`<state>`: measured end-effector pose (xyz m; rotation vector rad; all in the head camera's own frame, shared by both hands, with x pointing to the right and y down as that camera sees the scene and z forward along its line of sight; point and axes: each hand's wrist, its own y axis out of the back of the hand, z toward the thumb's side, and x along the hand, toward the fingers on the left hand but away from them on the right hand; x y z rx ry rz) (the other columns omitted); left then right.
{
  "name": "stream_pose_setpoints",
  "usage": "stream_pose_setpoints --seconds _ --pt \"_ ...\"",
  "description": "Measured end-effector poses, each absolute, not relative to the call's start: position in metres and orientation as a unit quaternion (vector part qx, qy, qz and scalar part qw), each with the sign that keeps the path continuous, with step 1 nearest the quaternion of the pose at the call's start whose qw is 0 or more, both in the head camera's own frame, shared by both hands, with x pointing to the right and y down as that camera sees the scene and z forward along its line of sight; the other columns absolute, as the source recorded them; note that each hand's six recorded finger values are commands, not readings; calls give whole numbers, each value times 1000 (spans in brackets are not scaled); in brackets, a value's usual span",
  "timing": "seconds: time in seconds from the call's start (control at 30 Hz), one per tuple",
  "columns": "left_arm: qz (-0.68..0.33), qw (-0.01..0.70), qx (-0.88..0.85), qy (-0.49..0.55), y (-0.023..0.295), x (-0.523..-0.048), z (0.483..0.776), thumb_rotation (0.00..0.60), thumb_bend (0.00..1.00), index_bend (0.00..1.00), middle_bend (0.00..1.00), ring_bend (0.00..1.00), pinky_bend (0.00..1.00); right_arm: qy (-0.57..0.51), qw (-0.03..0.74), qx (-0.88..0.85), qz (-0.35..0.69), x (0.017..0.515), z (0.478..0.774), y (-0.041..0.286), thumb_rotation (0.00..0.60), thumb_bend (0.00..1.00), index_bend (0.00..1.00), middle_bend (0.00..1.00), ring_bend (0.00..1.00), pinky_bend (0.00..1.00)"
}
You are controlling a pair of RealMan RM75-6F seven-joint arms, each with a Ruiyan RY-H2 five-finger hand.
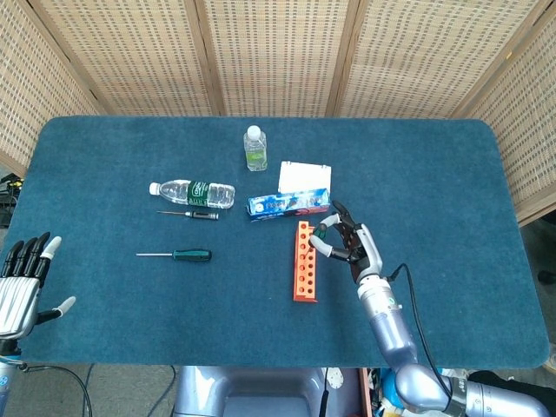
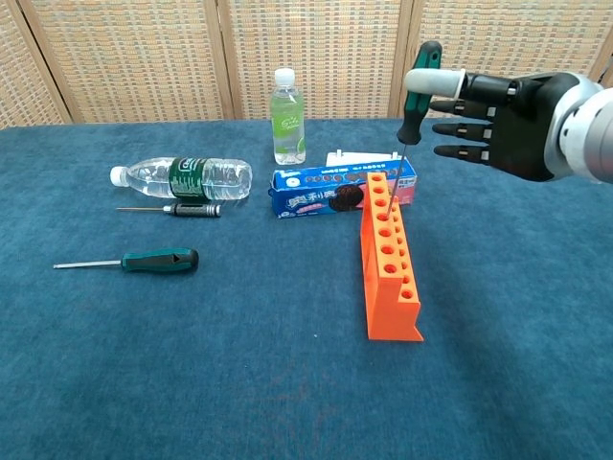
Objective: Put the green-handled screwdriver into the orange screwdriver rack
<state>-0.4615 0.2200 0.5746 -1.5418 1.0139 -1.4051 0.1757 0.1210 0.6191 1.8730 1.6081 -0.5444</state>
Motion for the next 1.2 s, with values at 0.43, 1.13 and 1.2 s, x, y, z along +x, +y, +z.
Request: stream_pose_setpoints --seconds 0.43,1.13,1.2 --pt "-556 399 -611 398 220 -461 576 600 0 0 0 0 0 593 324 706 -209 177 639 134 600 223 671 27 0 0" --pt "-558 397 -611 398 221 -461 577 600 0 0 0 0 0 568 340 717 -219 176 668 158 600 223 580 30 0 0" --pt "-558 397 -611 397 221 -461 577 600 0 0 0 0 0 567 340 718 -219 176 668 159 600 223 562 30 0 0"
